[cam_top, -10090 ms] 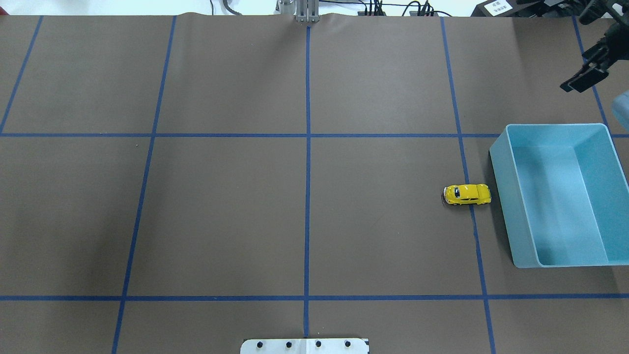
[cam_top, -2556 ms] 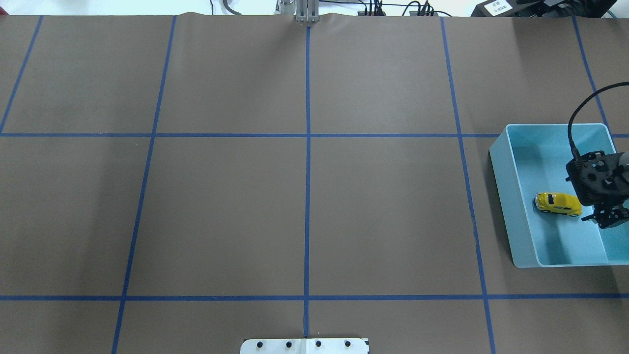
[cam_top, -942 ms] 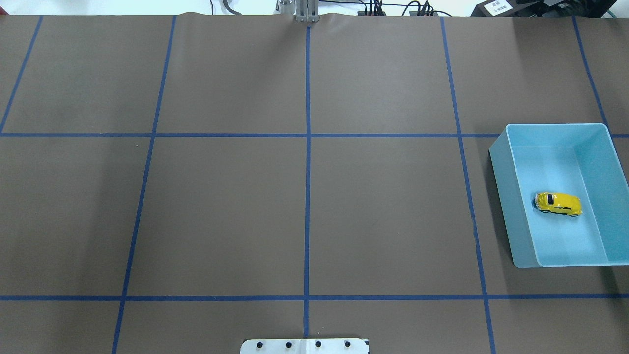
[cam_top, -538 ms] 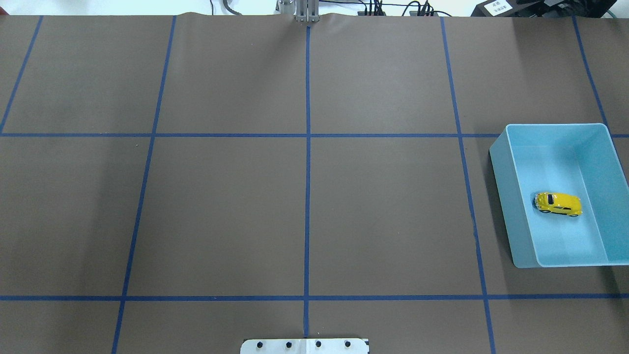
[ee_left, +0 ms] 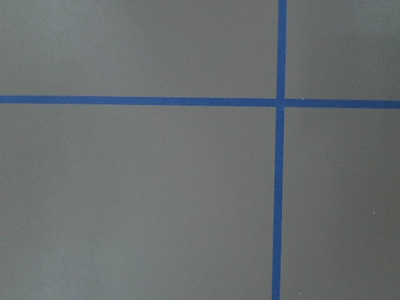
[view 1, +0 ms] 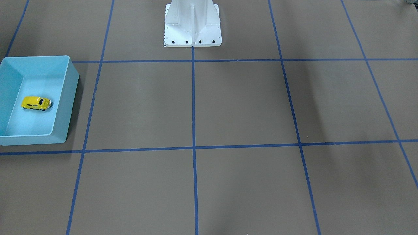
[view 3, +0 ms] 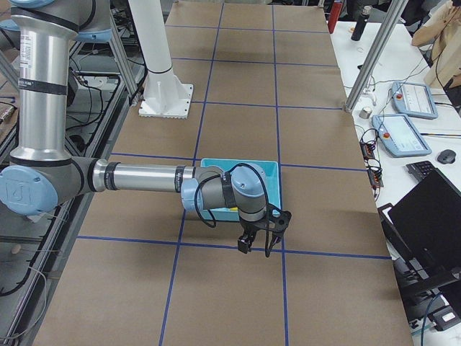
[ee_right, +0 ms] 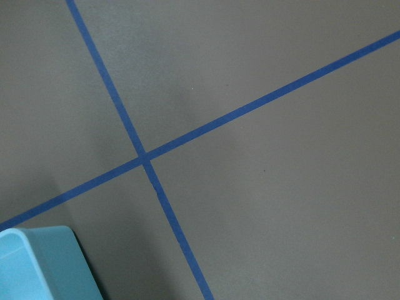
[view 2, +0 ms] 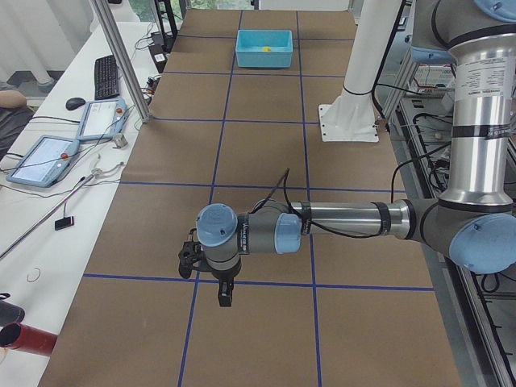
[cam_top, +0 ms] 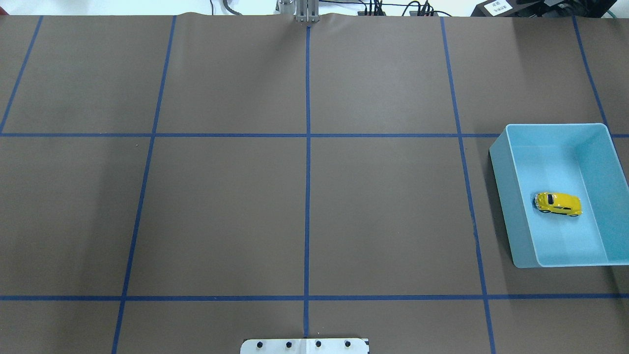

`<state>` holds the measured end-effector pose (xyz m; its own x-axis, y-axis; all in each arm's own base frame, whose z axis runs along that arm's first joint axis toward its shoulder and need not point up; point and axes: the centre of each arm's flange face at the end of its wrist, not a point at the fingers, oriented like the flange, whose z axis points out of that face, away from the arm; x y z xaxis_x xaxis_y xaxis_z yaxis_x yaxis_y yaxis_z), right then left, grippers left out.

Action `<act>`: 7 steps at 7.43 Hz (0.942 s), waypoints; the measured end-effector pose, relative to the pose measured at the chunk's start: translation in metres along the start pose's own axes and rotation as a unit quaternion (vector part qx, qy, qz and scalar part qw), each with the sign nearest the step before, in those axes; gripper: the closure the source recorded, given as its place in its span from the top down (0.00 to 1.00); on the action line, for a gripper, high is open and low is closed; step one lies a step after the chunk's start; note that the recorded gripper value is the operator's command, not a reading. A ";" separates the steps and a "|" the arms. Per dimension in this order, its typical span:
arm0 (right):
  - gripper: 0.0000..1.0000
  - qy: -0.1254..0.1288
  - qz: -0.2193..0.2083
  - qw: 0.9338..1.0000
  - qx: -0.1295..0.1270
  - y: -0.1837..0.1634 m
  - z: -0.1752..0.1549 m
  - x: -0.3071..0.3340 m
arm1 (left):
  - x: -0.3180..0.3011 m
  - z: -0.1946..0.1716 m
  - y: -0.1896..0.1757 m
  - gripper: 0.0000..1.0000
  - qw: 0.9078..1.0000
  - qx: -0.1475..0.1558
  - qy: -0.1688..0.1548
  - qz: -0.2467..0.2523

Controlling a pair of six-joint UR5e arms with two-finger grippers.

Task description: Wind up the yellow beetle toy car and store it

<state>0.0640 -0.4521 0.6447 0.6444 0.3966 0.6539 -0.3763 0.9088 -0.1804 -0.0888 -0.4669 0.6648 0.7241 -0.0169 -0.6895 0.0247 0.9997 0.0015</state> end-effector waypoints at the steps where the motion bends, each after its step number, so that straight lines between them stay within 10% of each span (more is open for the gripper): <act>1: 1.00 -0.023 -0.027 0.999 -0.010 0.004 0.001 0.000 | 0.000 0.000 0.000 1.00 1.000 0.000 0.000 0.000; 7: 1.00 -0.042 -0.168 0.985 -0.010 0.009 -0.003 0.009 | 0.000 0.000 0.000 1.00 1.000 0.000 0.000 0.000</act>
<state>0.0686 -0.4401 0.6472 0.6724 0.0610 0.7376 -0.1365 0.9897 0.0426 -0.0893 -0.4668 0.6648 0.7241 -0.0165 -0.6895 0.0250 0.9997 0.0023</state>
